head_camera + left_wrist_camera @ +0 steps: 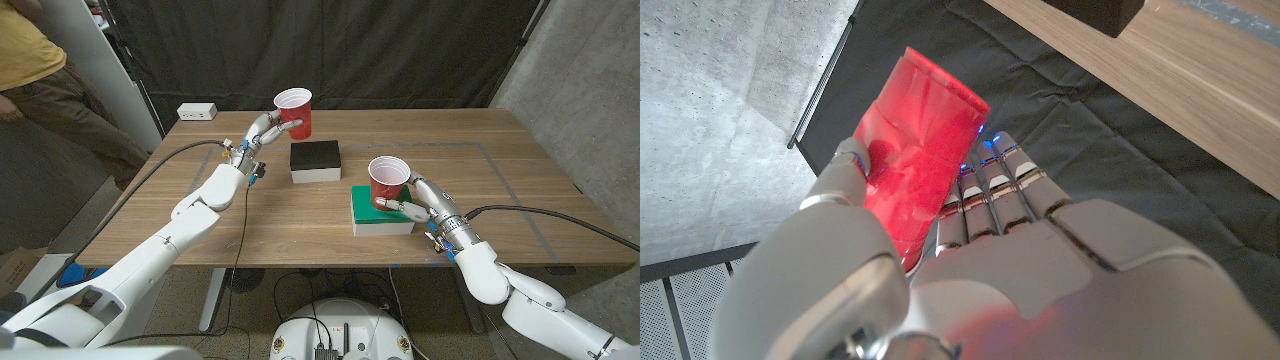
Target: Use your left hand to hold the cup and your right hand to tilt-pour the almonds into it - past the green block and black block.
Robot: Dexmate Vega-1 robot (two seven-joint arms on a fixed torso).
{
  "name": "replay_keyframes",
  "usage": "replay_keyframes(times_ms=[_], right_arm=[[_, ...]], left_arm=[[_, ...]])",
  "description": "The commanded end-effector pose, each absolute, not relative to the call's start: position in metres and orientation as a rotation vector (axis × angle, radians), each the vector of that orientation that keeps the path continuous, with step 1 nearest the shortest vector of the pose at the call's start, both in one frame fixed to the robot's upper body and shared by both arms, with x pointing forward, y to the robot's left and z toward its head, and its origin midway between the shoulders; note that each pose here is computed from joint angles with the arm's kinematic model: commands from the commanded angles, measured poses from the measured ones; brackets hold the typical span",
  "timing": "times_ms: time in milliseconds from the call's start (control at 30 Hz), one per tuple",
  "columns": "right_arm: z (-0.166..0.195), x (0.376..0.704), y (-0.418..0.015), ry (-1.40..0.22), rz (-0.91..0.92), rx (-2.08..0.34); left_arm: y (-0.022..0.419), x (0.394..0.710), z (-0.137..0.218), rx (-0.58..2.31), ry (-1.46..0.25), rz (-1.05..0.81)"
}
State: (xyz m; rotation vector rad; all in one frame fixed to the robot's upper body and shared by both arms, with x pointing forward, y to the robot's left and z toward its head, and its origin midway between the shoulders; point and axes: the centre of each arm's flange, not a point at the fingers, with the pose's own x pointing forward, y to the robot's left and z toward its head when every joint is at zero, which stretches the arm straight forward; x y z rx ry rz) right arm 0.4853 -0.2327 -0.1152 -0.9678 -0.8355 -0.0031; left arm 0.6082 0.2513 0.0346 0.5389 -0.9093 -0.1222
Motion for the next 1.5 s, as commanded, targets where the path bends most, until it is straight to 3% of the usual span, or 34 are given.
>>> replay_keyframes(times_ms=[33,1000,1500], right_arm=[[-0.113,0.491,-0.228,-0.864,0.01,-0.947],[-0.131,0.485,-0.227,-0.953,-0.036,-0.833],[-0.118,0.478,-0.228,-0.981,-0.058,-0.8]], left_arm=[[0.252,0.609,0.035,0.546,-0.902,-0.116],[0.247,0.608,0.033,0.541,-0.903,-0.119],[0.248,0.607,0.03,0.536,-0.901,-0.123]])
